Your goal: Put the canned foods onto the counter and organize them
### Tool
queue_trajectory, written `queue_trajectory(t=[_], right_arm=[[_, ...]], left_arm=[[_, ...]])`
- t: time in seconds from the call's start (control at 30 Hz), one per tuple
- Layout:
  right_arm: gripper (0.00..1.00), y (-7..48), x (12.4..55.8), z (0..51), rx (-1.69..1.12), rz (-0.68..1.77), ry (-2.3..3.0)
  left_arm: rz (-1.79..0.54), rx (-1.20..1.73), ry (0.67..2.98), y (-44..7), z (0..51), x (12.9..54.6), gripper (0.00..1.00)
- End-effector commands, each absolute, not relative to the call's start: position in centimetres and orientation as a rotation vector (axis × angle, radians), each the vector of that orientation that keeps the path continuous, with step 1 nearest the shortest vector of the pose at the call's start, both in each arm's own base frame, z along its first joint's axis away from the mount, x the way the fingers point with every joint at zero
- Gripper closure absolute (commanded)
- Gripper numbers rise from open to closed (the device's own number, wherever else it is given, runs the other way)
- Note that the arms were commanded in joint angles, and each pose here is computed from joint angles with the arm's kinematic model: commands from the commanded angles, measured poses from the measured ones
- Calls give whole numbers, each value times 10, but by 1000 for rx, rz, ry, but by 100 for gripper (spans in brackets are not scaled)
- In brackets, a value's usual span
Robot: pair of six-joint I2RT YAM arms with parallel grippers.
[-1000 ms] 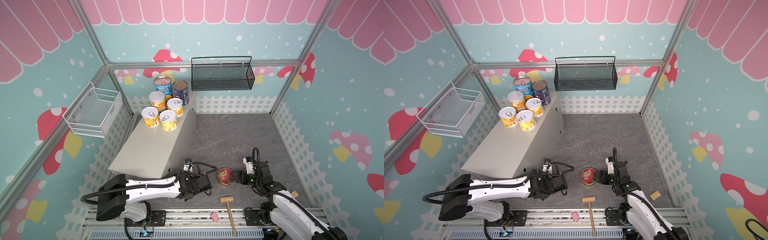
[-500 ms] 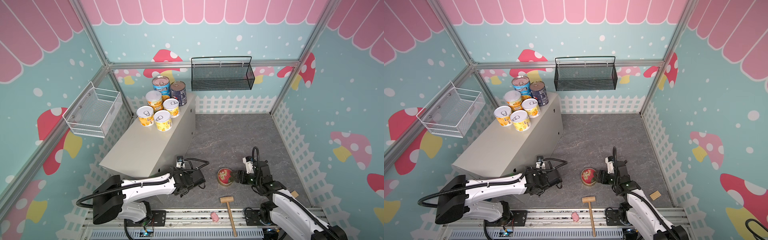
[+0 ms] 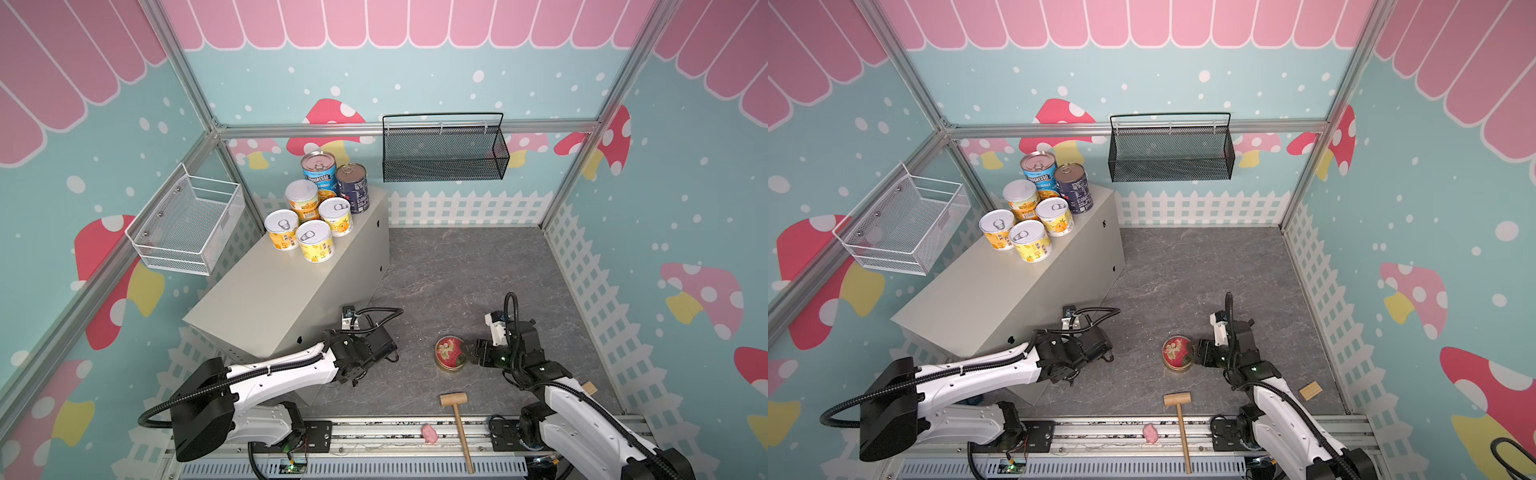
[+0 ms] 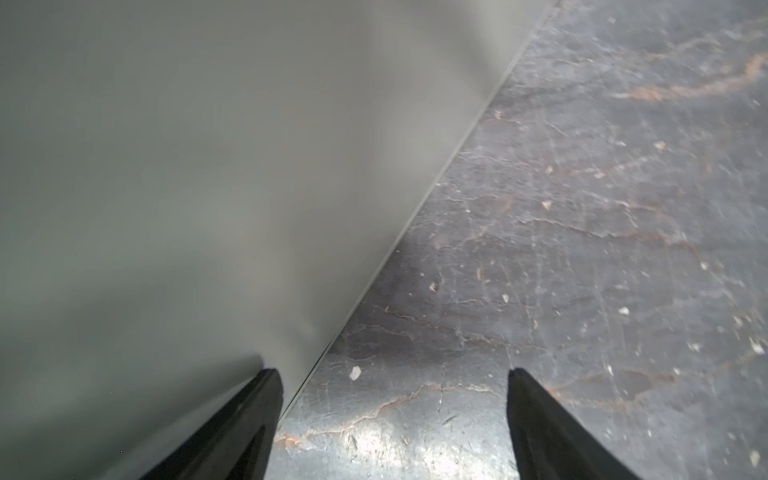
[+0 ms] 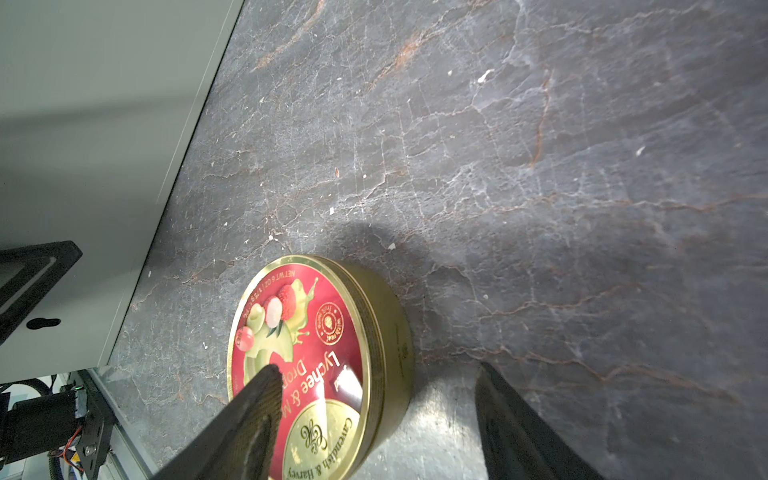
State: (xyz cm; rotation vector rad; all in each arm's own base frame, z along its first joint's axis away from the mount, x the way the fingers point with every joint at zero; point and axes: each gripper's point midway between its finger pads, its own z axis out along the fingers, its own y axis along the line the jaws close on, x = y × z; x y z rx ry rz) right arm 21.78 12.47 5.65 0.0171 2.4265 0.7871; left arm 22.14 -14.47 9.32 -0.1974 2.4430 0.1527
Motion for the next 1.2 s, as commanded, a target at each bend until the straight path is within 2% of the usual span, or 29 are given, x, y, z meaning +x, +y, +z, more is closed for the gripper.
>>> queue_trajectory(t=[0.0,0.27,0.43,0.77,0.9,1.17], right_arm=[[25,127,223,64,-5,786,2406],[25,126,225,61,1,773,2428],[24,124,228,61,4,752,2434],[24,122,229,57,21,736,2457],[24,123,227,58,19,744,2448],[24,126,226,54,1,762,2461]], left_arm=[[102,-64,2431,-157,96,227,12],[-51,99,2366,-223,120,208,12],[-91,121,2365,-254,113,195,11],[-305,159,2314,-313,118,196,10],[-550,204,2343,-341,107,198,10],[-767,305,2317,-361,94,205,10]])
